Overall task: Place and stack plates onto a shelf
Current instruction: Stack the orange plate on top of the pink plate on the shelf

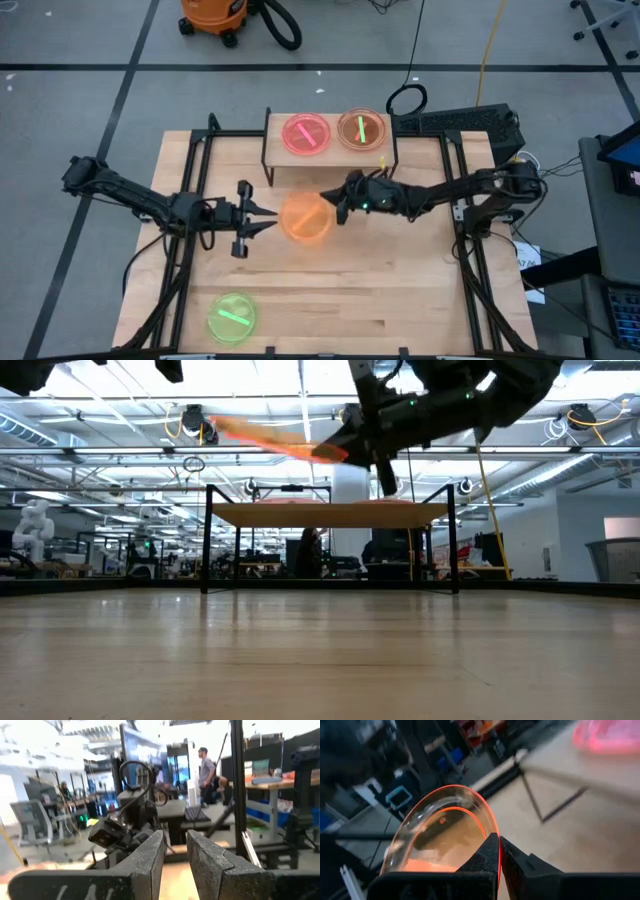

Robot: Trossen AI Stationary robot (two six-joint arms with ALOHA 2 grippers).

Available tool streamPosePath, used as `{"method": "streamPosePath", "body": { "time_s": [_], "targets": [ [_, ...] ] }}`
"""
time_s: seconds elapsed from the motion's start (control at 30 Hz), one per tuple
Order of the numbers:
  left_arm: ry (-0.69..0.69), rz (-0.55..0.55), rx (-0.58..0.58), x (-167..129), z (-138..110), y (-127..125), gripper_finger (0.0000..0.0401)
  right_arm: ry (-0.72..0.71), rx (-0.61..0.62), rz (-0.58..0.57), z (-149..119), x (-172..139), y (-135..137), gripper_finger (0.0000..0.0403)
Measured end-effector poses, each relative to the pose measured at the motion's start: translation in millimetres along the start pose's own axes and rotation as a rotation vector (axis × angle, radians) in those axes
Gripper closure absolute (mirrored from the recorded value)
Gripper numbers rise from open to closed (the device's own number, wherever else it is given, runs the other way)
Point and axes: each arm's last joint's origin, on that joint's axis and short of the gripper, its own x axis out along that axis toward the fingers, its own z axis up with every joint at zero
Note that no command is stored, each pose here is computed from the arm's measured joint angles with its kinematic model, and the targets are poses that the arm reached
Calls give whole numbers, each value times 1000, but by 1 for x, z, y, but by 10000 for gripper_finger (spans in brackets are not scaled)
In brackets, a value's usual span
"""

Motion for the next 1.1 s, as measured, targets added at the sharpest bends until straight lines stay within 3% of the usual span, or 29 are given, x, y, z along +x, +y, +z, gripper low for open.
{"method": "streamPosePath", "body": {
  "time_s": [0.23, 0.5, 0.8, 1.1],
  "targets": [
    [-12, 19, 77, -1, 2, 2, 306, -150, -13, -27, 48, -21, -11, 403],
    [-26, 84, 129, 1, 3, 11, 306, -337, 8, -118, 92, -31, -50, 403],
    [-120, 164, 192, 1, 13, 23, 306, -280, 0, -148, 137, -16, -80, 403],
    [-89, 271, 245, 2, 9, 45, 306, -275, -19, -169, 166, -1, -104, 403]
  ]
}}
